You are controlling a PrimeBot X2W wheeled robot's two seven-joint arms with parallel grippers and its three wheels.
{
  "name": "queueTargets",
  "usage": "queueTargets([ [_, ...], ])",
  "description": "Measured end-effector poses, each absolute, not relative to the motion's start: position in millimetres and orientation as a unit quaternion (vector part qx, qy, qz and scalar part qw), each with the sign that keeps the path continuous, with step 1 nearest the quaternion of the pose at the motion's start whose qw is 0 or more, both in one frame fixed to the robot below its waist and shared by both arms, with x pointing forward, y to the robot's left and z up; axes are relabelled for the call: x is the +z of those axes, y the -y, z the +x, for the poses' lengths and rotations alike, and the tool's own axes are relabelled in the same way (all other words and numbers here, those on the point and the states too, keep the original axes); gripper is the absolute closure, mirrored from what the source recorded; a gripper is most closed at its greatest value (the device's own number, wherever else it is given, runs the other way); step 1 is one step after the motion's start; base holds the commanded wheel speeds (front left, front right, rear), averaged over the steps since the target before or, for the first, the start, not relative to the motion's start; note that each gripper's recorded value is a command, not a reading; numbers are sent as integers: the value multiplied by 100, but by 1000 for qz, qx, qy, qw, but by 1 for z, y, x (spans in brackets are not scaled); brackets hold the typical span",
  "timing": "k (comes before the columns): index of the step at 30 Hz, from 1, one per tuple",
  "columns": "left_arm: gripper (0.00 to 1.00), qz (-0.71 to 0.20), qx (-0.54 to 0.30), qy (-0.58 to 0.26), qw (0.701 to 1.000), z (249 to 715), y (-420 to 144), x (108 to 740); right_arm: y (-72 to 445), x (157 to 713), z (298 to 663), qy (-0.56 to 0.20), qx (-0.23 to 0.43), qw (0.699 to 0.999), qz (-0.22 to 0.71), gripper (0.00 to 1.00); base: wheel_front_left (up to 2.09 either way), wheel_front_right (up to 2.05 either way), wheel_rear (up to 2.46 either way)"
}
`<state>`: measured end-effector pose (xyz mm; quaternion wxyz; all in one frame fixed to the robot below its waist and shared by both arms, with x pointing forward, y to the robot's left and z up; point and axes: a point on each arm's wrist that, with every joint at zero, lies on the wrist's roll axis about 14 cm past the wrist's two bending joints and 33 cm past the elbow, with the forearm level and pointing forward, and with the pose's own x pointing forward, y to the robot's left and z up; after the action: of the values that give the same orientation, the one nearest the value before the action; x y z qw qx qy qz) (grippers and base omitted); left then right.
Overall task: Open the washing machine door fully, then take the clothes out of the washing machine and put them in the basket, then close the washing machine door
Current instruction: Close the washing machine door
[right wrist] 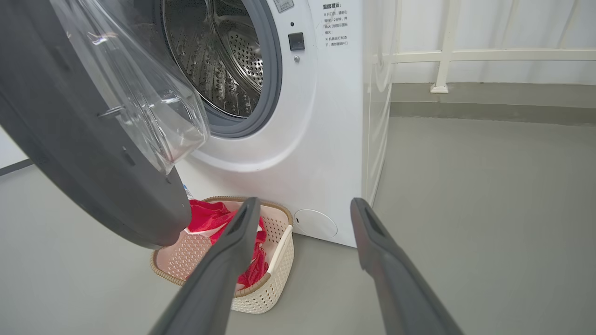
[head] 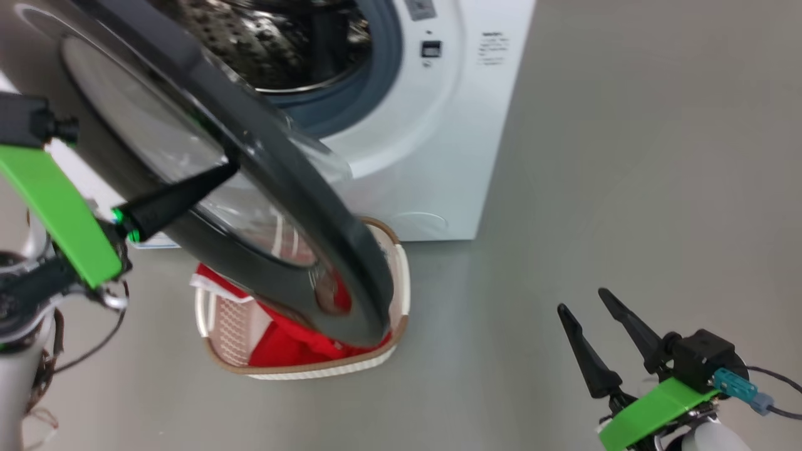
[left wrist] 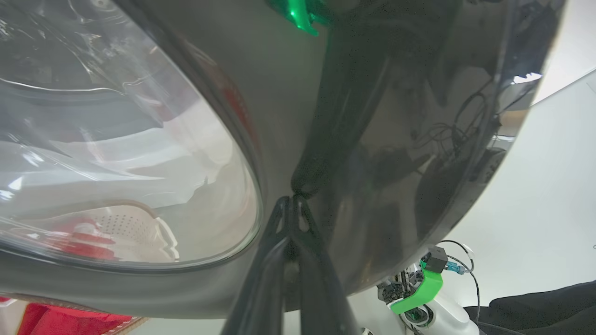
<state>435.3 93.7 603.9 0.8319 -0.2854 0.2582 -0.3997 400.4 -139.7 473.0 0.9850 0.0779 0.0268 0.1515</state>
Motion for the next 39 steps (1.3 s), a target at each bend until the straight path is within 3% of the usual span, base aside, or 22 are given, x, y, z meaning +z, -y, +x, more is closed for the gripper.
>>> queueTargets([
  [20,100,-317,-393,-241,829,550,-39,586,187,454,399,-47,58,993,86,0,0,0,0],
  [35,100,-338,-361,-229,839,517,-61,571,178,466,403,-32,86,993,73,0,0,0,0],
  [37,85,-349,-346,-226,842,508,-70,566,175,469,404,-29,94,993,70,0,0,0,0],
  [39,58,-354,-329,-226,846,498,-79,558,172,472,404,-26,102,992,65,0,0,0,0],
])
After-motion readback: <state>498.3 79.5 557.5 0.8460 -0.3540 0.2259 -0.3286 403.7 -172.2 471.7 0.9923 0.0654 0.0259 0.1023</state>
